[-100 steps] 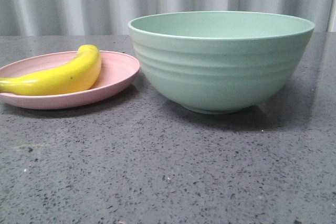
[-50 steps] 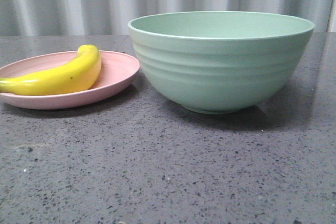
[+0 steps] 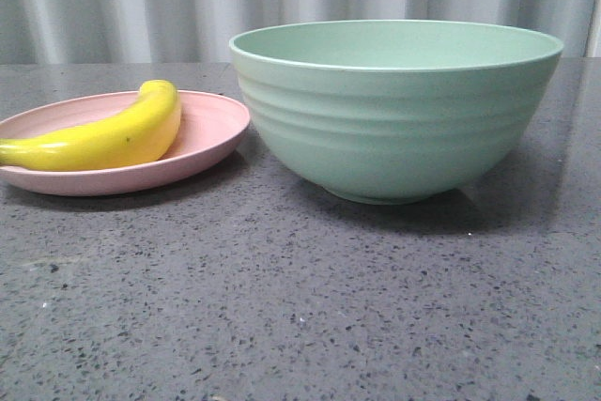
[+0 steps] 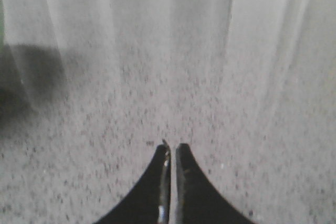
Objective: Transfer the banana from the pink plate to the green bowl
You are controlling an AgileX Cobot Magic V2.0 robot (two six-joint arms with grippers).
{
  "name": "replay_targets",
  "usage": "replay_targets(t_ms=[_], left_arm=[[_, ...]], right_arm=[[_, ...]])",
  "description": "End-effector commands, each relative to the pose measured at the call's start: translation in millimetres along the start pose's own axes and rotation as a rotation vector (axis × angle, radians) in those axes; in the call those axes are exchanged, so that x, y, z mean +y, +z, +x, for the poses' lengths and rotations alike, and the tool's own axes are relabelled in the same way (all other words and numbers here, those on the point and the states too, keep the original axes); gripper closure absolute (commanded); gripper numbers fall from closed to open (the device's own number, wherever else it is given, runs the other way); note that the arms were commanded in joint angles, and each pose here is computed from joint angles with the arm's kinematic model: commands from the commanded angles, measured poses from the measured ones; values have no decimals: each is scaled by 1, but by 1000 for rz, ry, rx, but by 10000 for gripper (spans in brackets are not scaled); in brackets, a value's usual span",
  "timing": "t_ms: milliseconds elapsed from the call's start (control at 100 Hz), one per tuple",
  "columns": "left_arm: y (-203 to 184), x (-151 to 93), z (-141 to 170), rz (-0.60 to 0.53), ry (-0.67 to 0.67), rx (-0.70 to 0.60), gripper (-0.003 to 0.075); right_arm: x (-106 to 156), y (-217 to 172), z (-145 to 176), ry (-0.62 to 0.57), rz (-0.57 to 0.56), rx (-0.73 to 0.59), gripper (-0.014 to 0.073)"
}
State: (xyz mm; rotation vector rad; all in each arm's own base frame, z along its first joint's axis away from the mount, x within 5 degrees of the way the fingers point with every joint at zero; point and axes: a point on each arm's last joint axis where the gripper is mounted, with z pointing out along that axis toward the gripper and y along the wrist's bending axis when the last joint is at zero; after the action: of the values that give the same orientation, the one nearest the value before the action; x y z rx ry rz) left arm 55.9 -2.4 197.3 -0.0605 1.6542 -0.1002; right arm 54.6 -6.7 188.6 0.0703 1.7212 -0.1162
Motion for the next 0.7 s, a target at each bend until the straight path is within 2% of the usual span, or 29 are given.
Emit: replay_targets(t_ms=[0,220,470,690], left_arm=[[-2,0,-6,0,-13,-104,741],[-3,0,-11,-1,-14,-159,741],[-3,0,-11,-1,-14,-164,741],[-4,0,-16,-1,-16,-209,741]], right_arm=[[-1,-1,-7,-11,13,-143,665],[-1,-1,-11,-11,14,-187,665],[-1,-3,-20,-11,15,-285,665],[-1,-3,-20,-11,15,-284,665]])
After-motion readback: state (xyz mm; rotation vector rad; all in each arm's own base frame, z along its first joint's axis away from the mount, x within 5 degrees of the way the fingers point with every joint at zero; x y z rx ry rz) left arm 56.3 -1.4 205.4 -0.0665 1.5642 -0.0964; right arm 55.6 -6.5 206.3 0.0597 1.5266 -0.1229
